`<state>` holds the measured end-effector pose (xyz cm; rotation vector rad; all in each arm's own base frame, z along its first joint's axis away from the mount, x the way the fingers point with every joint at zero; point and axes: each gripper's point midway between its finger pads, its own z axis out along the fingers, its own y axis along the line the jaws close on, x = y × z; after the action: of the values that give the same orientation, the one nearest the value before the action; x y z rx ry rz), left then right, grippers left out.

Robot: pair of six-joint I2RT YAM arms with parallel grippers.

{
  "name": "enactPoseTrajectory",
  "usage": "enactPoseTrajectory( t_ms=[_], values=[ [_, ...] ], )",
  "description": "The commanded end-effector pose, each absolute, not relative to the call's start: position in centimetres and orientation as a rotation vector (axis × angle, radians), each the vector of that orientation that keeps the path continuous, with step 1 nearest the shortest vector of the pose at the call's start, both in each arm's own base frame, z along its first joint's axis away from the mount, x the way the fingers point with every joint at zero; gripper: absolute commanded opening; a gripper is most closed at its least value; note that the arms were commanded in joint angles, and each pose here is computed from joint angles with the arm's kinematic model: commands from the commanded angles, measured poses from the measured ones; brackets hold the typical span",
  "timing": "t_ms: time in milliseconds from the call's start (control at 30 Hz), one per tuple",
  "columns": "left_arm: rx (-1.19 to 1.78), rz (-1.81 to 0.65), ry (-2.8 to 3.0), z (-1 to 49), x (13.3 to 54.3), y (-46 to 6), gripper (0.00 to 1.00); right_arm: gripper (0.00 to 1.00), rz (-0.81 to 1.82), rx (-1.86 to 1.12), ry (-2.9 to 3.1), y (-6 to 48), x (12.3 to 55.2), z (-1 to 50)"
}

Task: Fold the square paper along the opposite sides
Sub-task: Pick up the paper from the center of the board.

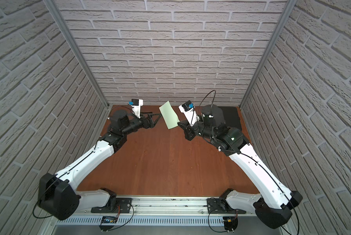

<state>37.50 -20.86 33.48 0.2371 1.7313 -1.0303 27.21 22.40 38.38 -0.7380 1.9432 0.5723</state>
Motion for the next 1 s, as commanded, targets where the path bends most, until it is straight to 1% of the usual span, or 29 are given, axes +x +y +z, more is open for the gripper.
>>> enactPoseTrajectory(
  t_ms=[0,300,567,967],
  values=[
    [0.439,-1.136,1.458,39.5,34.2,-21.7,0.99,0.03,0.568,-0.789,1.968,22.3,26.4,37.3],
    [0.642,-1.280,1.277,41.3,29.2,-22.4,0.98,0.03,0.540,-0.775,1.940,21.6,26.1,37.7],
    [0.663,-1.343,1.201,40.3,27.6,-22.3,0.98,0.03,0.494,-0.750,1.871,20.6,25.9,40.0],
    [0.771,-1.395,1.061,42.6,24.4,-22.2,0.98,0.03,0.439,-0.749,1.850,19.4,25.2,41.5]
  ],
)
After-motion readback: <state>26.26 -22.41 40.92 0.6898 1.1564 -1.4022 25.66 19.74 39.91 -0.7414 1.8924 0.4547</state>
